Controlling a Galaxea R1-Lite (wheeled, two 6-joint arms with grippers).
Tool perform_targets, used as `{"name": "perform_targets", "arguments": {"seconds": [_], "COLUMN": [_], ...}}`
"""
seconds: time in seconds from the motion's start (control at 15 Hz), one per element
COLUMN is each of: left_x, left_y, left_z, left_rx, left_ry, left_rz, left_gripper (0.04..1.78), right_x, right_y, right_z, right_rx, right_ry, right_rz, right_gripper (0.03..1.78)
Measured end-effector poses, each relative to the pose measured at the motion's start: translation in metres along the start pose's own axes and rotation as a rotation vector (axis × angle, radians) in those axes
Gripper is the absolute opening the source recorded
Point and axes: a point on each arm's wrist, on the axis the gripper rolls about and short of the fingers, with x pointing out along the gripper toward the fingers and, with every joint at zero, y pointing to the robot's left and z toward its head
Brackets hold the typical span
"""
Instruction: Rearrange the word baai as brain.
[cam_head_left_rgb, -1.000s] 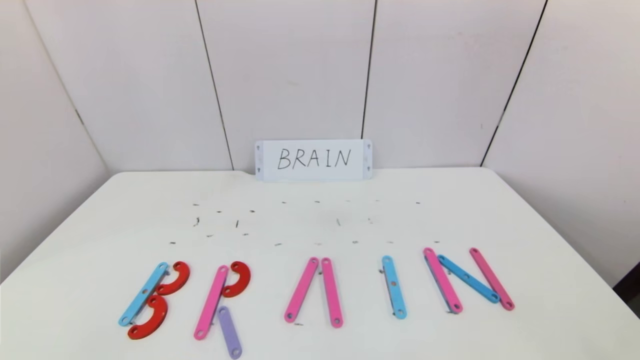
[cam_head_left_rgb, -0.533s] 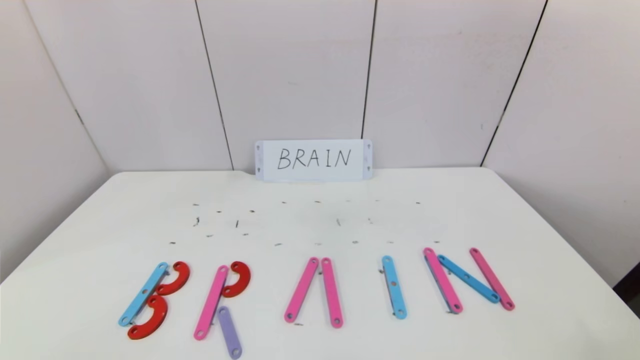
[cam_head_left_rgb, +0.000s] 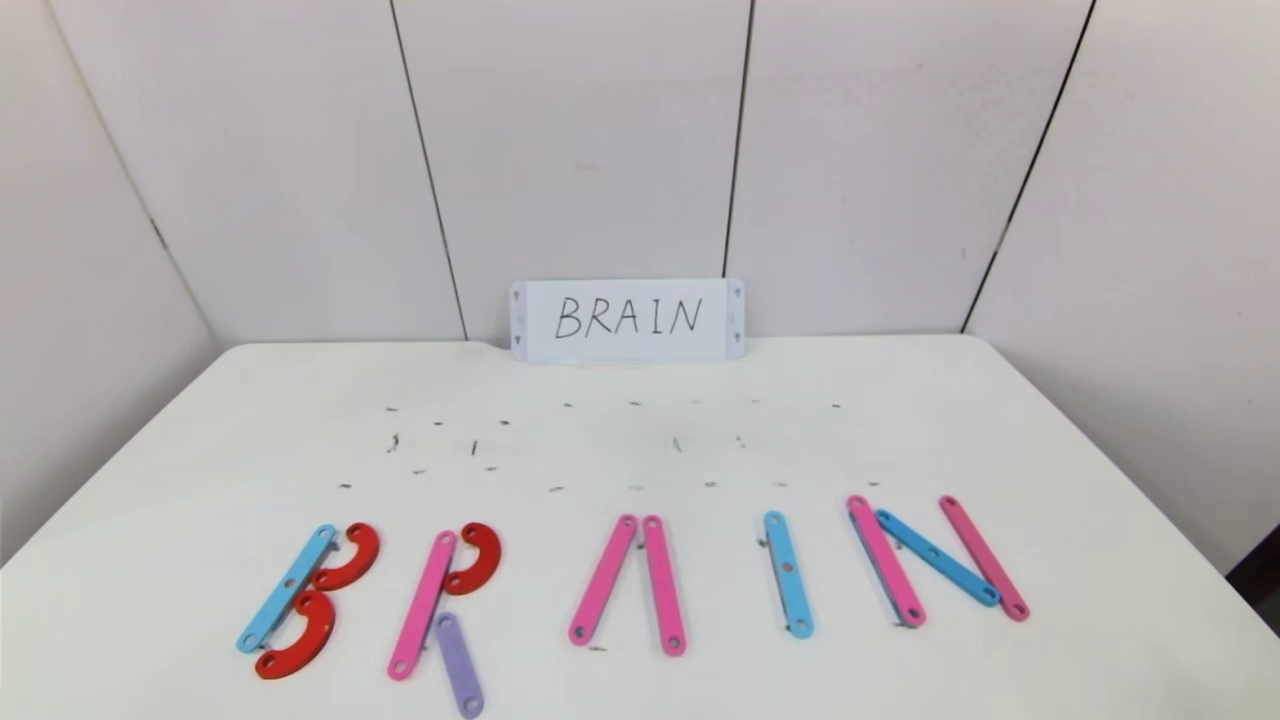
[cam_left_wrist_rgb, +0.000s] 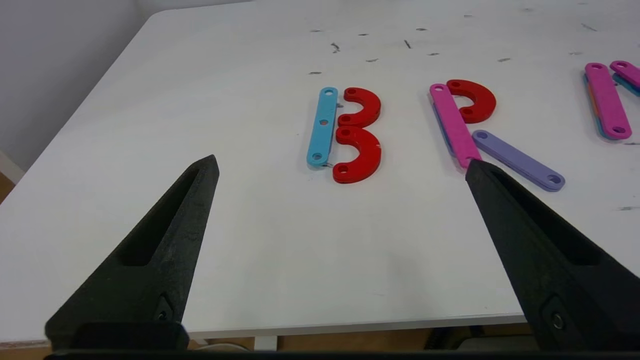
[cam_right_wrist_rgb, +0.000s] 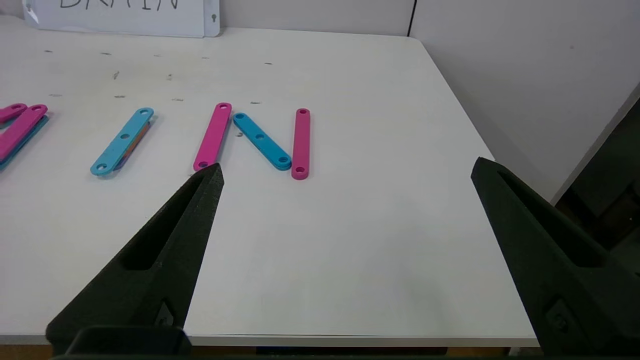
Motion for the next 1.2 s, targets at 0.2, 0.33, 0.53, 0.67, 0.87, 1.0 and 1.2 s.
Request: {"name": "perform_targets", "arguments": {"seconds": [0.2,0.33,0.53,0.67,0.87,1.0,1.2], "left_x": [0.0004,0.0009,0.0013,0.0015,0.0015,0.0015,0.0015], "left_y": [0.0,0.0,0.0,0.0,0.0,0.0,0.0], "left_z": [-0.001,-0.001,-0.0012,-0.0016,-0.0016,-0.0016,-0.0016], "left_rx": [-0.005,-0.006,-0.006,-0.006,-0.006,-0.006,-0.006], "left_ry": [0.002,-0.006,-0.014,-0.012,-0.013,-0.013,-0.013], "left_rz": [0.002,0.004,0.003,0.003,0.002,0.002,0.002], "left_gripper": [1.73,1.73,1.73,1.73,1.73,1.73,1.73], "right_x": [0.0,0.0,0.0,0.0,0.0,0.0,0.0], "right_y": [0.0,0.0,0.0001,0.0,0.0,0.0,0.0], "right_z": [0.0,0.0,0.0,0.0,0.0001,0.0001,0.0001], "right_rx": [0.001,0.0,-0.001,0.017,0.034,0.034,0.034], "right_ry": [0.0,0.0,0.0,0.0,0.0,0.0,0.0], "right_rz": [0.0,0.0,0.003,0.001,-0.001,-0.001,-0.001], "right_gripper": [1.74,1.74,1.74,1.74,1.74,1.74,1.74]}}
